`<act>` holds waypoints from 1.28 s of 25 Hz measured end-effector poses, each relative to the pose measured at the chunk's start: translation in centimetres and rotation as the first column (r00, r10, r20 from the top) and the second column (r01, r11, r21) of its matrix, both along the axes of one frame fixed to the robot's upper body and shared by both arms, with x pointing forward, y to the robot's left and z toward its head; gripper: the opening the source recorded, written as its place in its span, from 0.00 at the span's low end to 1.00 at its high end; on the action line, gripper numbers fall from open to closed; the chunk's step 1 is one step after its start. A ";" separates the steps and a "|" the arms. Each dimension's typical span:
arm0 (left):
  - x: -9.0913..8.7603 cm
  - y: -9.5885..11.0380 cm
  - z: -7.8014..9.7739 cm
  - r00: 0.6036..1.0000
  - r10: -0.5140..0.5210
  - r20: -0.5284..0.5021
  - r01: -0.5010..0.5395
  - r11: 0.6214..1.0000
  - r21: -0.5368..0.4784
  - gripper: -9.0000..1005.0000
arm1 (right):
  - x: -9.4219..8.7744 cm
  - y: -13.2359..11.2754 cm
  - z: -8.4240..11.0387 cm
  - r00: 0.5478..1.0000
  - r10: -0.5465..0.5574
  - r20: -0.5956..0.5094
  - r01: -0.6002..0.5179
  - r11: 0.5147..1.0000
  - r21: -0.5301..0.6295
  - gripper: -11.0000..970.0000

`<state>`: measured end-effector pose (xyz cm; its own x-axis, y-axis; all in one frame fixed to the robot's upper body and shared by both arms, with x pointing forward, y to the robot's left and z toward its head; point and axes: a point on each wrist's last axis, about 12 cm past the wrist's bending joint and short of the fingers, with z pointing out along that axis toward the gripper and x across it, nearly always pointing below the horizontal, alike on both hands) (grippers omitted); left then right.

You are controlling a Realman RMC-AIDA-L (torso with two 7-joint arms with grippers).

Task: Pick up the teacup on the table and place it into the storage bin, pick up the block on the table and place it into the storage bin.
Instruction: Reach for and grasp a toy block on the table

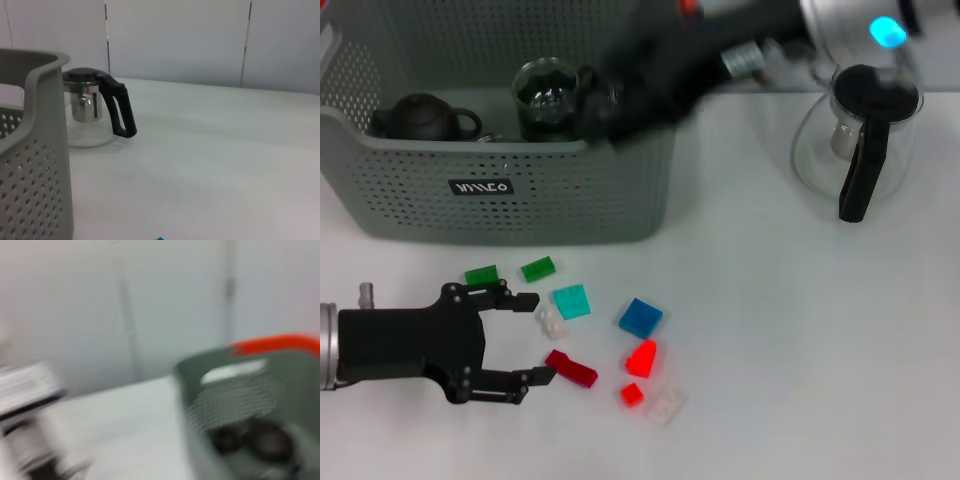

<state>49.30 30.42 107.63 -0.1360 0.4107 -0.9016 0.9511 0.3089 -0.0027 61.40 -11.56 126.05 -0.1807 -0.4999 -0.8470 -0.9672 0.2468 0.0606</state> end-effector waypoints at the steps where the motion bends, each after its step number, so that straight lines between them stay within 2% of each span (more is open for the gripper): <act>1: 0.0 0.0 0.0 1.000 0.000 0.002 0.000 1.000 0.002 0.84 | -0.7 -0.6 -0.3 0.999 0.031 -0.018 -0.032 0.999 -0.017 0.92; 4: 0.1 0.1 0.1 1.000 -0.001 0.005 0.001 1.000 0.006 0.84 | -2.3 -2.0 -1.6 0.991 0.087 -0.100 -0.096 0.992 -0.082 0.92; 6: 0.2 0.1 0.1 1.000 -0.001 0.007 0.001 1.000 0.008 0.84 | -2.8 -2.4 -2.6 0.984 0.073 -0.163 -0.095 0.987 -0.131 0.92; 11: 0.3 0.0 0.2 1.000 -0.006 0.017 0.006 1.000 0.011 0.84 | -3.1 -1.5 -5.1 0.970 0.031 -0.241 -0.095 0.961 -0.260 0.92; 19: 0.4 -0.1 0.2 1.000 -0.011 0.017 0.011 1.000 0.013 0.84 | -2.1 2.0 -8.8 0.980 -0.005 -0.199 -0.076 0.916 -0.395 0.91; 26: 0.4 -0.3 0.1 1.000 -0.014 0.018 0.014 1.000 0.012 0.85 | -2.1 4.6 -11.2 0.994 0.015 -0.109 -0.063 0.890 -0.451 0.91; 32: 0.4 -0.3 0.1 1.000 -0.015 0.018 0.015 1.000 0.010 0.84 | -2.2 5.5 -12.4 0.995 0.002 -0.100 -0.047 0.895 -0.444 0.91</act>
